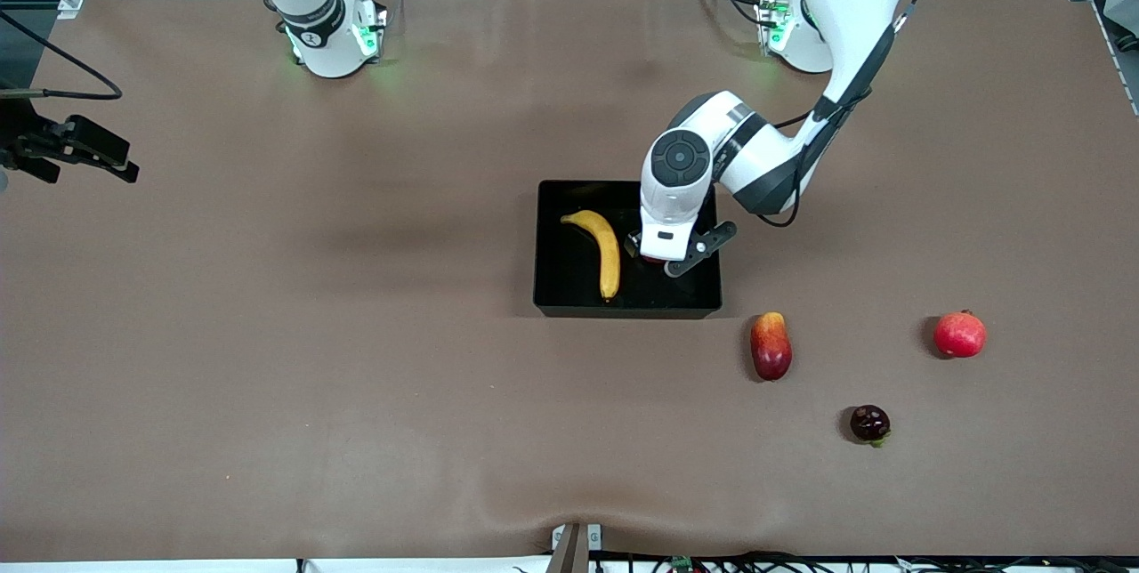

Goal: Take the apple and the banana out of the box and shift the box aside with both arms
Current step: 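Lower the left gripper into the box and grasp the apple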

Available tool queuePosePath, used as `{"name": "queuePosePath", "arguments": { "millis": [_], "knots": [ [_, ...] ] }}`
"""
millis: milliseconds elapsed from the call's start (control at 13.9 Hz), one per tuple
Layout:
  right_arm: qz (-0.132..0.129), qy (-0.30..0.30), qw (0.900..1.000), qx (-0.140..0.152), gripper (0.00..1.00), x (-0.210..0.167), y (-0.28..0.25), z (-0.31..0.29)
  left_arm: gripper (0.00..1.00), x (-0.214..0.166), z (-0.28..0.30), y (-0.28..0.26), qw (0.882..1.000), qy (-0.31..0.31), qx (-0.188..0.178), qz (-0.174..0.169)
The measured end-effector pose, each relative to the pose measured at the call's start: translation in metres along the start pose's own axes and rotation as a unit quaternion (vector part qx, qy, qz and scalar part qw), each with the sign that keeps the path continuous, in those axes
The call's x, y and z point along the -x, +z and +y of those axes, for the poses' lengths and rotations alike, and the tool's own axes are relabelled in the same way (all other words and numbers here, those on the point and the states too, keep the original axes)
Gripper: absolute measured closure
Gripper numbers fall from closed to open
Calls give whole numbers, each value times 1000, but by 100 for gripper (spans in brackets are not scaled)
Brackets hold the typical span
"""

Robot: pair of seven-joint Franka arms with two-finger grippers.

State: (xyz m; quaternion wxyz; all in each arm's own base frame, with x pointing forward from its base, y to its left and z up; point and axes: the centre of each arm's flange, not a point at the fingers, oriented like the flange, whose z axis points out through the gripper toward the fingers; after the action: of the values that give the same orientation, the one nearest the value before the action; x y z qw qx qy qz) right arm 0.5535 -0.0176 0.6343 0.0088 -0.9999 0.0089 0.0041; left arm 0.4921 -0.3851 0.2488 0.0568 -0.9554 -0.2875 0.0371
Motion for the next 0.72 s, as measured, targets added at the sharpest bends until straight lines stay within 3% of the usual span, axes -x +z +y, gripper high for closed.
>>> {"name": "queuePosePath", "arguments": {
  "millis": [216, 721],
  "knots": [
    [1, -1, 1000, 0, 0, 0, 0, -1, 0, 0, 1, 29, 1000, -8, -7, 24],
    [31, 4, 1000, 1, 0, -7, -6, 4, 0, 6, 9, 49, 999, -29, 11, 18]
  ]
}}
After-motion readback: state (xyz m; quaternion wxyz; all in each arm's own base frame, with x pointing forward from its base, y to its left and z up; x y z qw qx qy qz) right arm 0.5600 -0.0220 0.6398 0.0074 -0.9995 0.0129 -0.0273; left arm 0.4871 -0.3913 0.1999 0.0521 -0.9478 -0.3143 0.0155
